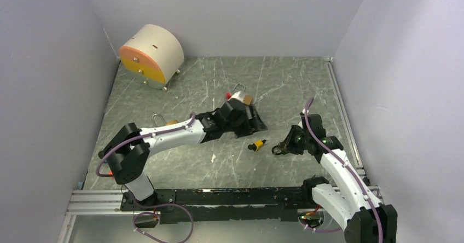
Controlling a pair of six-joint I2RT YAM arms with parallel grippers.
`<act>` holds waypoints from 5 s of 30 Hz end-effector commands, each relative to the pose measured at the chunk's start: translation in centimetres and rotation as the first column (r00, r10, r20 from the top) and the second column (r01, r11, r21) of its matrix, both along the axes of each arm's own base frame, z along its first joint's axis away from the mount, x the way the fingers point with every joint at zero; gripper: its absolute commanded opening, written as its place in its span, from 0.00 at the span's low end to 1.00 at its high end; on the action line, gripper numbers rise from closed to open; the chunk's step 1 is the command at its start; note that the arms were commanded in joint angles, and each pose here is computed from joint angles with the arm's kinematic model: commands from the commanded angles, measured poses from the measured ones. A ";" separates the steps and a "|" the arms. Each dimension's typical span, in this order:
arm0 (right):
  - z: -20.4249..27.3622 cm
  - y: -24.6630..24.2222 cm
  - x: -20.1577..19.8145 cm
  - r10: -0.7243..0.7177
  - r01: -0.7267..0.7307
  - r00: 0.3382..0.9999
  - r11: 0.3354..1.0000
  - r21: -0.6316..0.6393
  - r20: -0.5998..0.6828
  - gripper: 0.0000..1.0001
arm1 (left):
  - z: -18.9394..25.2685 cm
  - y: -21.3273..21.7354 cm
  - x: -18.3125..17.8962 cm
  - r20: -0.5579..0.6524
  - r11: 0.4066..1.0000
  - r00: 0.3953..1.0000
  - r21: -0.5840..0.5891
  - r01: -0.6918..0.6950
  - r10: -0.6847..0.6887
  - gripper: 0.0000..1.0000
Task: Unlock with the key
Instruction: Pick up the lock from the center of the board, then unlock the lock.
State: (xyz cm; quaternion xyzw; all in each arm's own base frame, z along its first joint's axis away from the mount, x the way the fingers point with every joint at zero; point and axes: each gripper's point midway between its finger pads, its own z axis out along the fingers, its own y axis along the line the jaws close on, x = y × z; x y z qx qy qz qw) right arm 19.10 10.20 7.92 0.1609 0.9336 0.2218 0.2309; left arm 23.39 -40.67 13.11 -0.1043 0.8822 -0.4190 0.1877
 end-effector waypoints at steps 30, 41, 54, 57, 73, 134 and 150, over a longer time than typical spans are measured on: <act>0.8 -0.1 0.6 -0.034 0.033 0.998 0.999 0.017 0.050 0.00 | -6.6 -3.0 -0.6 0.091 0.629 0.701 0.534 0.565 -0.707 0.67; 0.9 -0.2 0.6 -0.040 0.040 0.998 0.999 0.015 0.053 0.00 | -8.1 -2.8 -1.6 0.005 0.625 0.722 0.506 0.595 -0.691 0.17; 11.4 5.3 1.4 0.209 -0.319 0.884 0.924 0.213 0.417 0.00 | 6.9 -1.5 3.8 0.102 0.928 0.928 -0.073 0.365 -0.357 0.03; 15.0 7.1 0.7 0.241 -0.436 0.815 0.854 0.283 0.527 0.00 | 11.9 -0.1 5.2 0.041 0.915 0.963 -0.303 0.265 -0.265 0.03; 26.6 10.2 0.7 0.206 -0.641 0.684 0.628 0.442 0.699 0.00 | 24.5 3.1 5.7 0.011 0.678 0.997 -0.733 0.059 -0.075 0.03; 22.3 10.5 6.3 0.121 -0.404 0.883 0.688 0.604 0.453 0.00 | 24.1 2.2 6.1 0.004 0.638 0.999 -0.769 0.037 -0.053 0.03; 23.9 10.6 6.8 0.084 -0.407 0.874 0.664 0.627 0.479 0.00 | 23.9 1.7 5.8 0.004 0.634 0.997 -0.772 0.051 -0.075 0.03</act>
